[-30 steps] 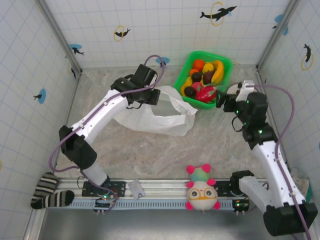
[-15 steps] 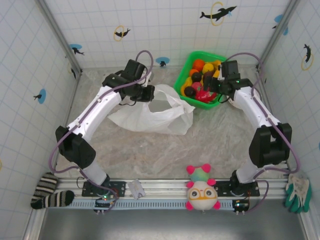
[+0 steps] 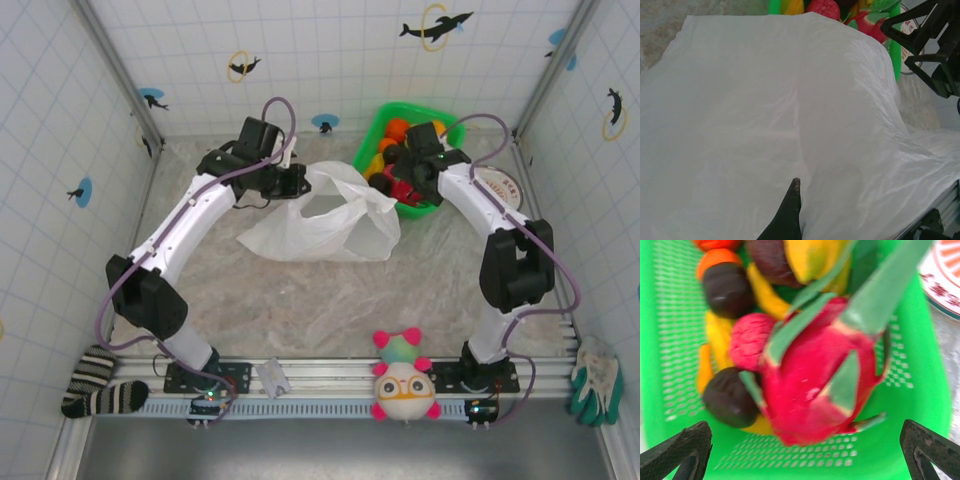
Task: Place the fake fruits into the plastic bag and tie a complex knot
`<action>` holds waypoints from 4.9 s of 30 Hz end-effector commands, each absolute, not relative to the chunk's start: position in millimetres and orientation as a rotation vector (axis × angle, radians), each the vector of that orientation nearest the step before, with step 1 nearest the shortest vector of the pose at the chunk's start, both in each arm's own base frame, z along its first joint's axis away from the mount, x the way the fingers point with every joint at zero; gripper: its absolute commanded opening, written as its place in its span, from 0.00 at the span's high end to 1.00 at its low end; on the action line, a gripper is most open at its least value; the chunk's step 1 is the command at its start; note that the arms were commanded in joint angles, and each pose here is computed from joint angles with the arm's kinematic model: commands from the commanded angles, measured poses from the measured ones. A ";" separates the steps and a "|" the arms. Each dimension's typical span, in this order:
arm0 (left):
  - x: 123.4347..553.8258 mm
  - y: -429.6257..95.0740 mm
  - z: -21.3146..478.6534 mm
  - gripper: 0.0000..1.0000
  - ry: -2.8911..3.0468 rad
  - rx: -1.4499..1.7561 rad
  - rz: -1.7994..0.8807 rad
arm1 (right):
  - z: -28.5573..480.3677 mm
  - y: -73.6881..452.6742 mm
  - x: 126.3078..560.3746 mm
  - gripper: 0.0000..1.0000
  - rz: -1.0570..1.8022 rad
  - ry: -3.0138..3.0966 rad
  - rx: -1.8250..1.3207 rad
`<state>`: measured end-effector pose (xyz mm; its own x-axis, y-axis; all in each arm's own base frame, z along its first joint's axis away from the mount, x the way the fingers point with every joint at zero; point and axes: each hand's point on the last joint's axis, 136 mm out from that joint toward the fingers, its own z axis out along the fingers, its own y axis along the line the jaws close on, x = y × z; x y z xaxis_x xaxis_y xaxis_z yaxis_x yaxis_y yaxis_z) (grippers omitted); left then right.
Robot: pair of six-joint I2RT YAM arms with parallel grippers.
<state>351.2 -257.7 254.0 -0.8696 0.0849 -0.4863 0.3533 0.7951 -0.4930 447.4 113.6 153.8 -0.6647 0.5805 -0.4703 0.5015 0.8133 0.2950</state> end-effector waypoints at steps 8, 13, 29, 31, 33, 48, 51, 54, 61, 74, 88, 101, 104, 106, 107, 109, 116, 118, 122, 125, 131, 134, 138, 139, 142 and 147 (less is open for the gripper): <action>343.4 -248.2 265.2 1.00 2.508 0.318 -0.828 | 139.7 101.4 464.3 0.00 0.210 2.412 1.002; 343.0 -246.4 264.2 1.00 2.511 0.317 -0.815 | 128.9 104.9 471.7 0.00 0.272 2.407 1.046; 342.7 -243.7 262.6 1.00 2.509 0.330 -0.790 | 94.5 109.3 485.2 0.00 0.309 2.433 1.124; 342.5 -243.8 263.4 1.00 2.506 0.327 -0.796 | 87.7 109.8 487.4 0.00 0.315 2.430 1.136; 342.3 -243.8 261.8 1.00 2.510 0.328 -0.795 | 79.0 113.9 491.2 0.00 0.345 2.433 1.147; 339.3 -243.4 261.6 1.00 2.513 0.333 -0.798 | 73.1 123.1 533.2 0.00 0.547 2.312 1.056; 339.2 -242.3 262.4 1.00 2.511 0.332 -0.792 | 71.5 128.1 537.9 0.03 0.610 2.293 1.043; 339.1 -241.2 263.7 1.00 2.508 0.329 -0.788 | 68.4 136.3 541.4 0.12 0.688 2.283 1.030; 336.9 -239.2 265.6 1.00 2.500 0.325 -0.784 | 97.2 131.0 541.3 0.28 0.785 2.154 0.959; 337.2 -244.1 257.1 0.99 2.522 0.311 -0.818 | 169.7 91.0 500.4 0.34 0.889 1.914 0.763; 345.8 -251.3 255.0 0.99 2.522 0.290 -0.850 | 245.4 81.1 465.1 0.33 0.899 1.770 0.514; 353.2 -253.6 247.4 0.99 2.536 0.293 -0.832 | 302.8 99.9 319.1 0.35 0.775 1.666 0.139; 355.2 -255.4 247.4 0.99 2.534 0.295 -0.839 | 314.2 108.9 285.3 0.35 0.771 1.586 0.059; 356.1 -257.1 248.5 0.99 2.529 0.297 -0.849 | 319.1 122.7 264.9 0.35 0.787 1.551 -0.020; 356.9 -257.3 248.3 0.99 2.530 0.298 -0.848 | 318.5 131.0 256.1 0.35 0.793 1.546 -0.062; 357.6 -258.1 250.0 0.99 2.526 0.300 -0.850 | 315.9 146.4 240.5 0.35 0.799 1.531 -0.135; 357.1 -256.2 256.9 0.99 2.516 0.299 -0.842 | 292.2 196.3 220.2 0.36 0.769 1.548 -0.302; 356.1 -256.3 259.2 0.99 2.511 0.302 -0.848 | 283.8 210.0 220.9 0.36 0.751 1.562 -0.336; 353.4 -255.8 260.3 0.98 2.508 0.310 -0.850 | 269.9 231.5 226.1 0.37 0.746 1.594 -0.387; 349.0 -255.5 260.9 0.98 2.506 0.343 -0.854 | 259.6 233.1 235.3 0.37 0.660 1.607 -0.414; 333.9 -264.0 267.4 0.95 2.473 0.482 -0.936 | 251.0 235.5 245.2 0.37 0.505 1.549 -0.529; 323.3 -269.6 274.8 0.95 2.437 0.572 -1.001 | 254.4 237.5 251.7 0.37 0.495 1.517 -0.559; 313.5 -266.4 279.8 0.95 2.413 0.647 -0.989 | 268.5 231.4 262.8 0.38 0.581 1.463 -0.532; 310.4 -267.5 282.0 0.95 2.388 0.697 -0.993 | 267.7 236.3 261.8 0.38 0.575 1.458 -0.571; 305.5 -270.4 285.8 0.94 2.359 0.743 -1.025 | 259.8 256.1 258.8 0.38 0.580 1.465 -0.680; 304.6 -274.2 290.6 0.93 2.301 0.798 -1.040 | 259.6 273.8 253.3 0.38 0.674 1.405 -0.721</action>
<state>313.1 -274.2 276.0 -0.7639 0.2826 -0.5802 0.6134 0.5975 -0.5165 259.8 256.3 201.4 -0.1120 -0.1477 -0.9827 -0.7252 0.6883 -0.0208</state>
